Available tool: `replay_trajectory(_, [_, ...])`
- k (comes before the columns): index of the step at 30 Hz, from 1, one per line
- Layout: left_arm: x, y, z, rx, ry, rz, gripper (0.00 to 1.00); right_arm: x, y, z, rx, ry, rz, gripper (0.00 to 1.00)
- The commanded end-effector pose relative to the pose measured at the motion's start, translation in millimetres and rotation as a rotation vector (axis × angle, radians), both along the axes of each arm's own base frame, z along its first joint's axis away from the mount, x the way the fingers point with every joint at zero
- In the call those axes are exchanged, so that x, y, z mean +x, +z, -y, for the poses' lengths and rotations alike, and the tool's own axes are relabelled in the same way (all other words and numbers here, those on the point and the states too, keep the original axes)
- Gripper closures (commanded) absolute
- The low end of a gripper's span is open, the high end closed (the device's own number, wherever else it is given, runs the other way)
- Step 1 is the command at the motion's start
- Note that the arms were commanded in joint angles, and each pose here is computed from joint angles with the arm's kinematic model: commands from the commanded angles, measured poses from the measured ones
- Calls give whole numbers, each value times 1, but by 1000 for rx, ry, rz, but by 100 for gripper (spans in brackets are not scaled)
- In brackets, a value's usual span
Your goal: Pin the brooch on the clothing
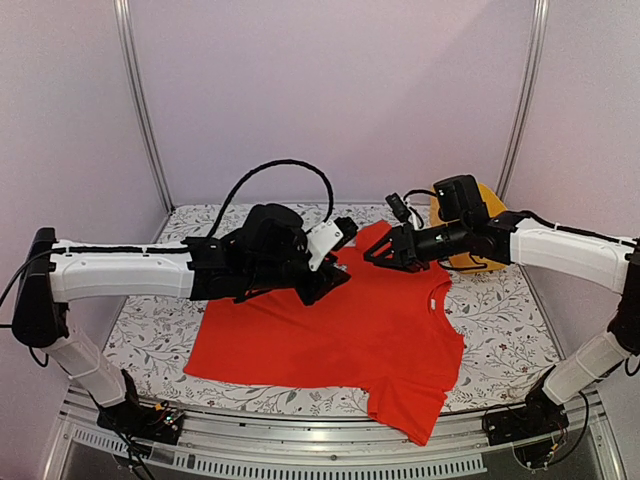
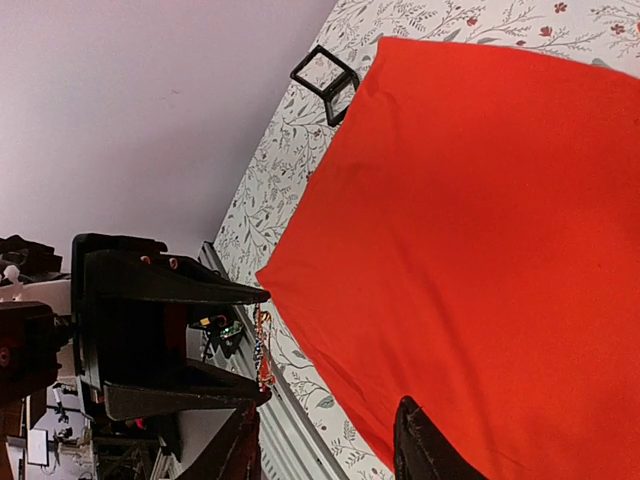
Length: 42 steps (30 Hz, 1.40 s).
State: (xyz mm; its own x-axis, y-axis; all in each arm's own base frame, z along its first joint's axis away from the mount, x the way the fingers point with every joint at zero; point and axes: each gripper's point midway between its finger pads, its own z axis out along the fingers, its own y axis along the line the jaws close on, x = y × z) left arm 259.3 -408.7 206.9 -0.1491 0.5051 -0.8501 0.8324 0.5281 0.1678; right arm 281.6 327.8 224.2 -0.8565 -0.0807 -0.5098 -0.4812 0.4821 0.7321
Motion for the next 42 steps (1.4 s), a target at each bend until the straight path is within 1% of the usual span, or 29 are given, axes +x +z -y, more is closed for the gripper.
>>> replay_trajectory(1, [-12, 30, 12, -70, -78, 74, 63, -21, 23, -22, 116, 85, 12, 55])
replay_trajectory(4, [-15, 31, 15, -72, -93, 75, 63, -27, 18, -35, 121, 115, -19, 54])
replay_trajectory(6, [-16, 30, 15, -67, -97, 78, 63, -23, 13, -39, 111, 102, -27, 56])
replay_trajectory(9, [-15, 31, 14, -57, -89, 91, 63, -18, 12, -37, 102, 67, -24, 68])
replay_trajectory(11, [-15, 32, 13, -57, -87, 97, 63, -19, 13, -38, 105, 69, -30, 73])
replay_trajectory(16, [-16, 31, 16, -55, -98, 96, 63, -19, 5, -42, 96, 82, -51, 72])
replay_trajectory(19, [-16, 30, 16, -53, -98, 95, 63, -18, 5, -42, 96, 82, -49, 76])
replay_trajectory(22, [-15, 31, 16, -50, -92, 99, 63, -22, 4, -43, 100, 99, -57, 77])
replay_trajectory(27, [-14, 28, 16, -40, -89, 100, 63, -24, 7, -47, 109, 120, -51, 88])
replay_trajectory(31, [-13, 28, 15, -34, -81, 104, 63, -28, 7, -52, 115, 145, -61, 92])
replay_trajectory(35, [-12, 27, 13, -25, -73, 109, 63, -29, 6, -53, 111, 149, -67, 100])
replay_trajectory(39, [-11, 26, 12, -21, -66, 111, 63, -29, 5, -54, 110, 154, -76, 100])
replay_trajectory(40, [-10, 27, 12, -21, -64, 113, 63, -29, 5, -53, 109, 150, -77, 100])
replay_trajectory(41, [-10, 27, 11, -21, -60, 116, 59, -28, 6, -53, 105, 144, -79, 100])
replay_trajectory(42, [-9, 28, 10, -22, -55, 117, 52, -26, 5, -53, 98, 134, -81, 100])
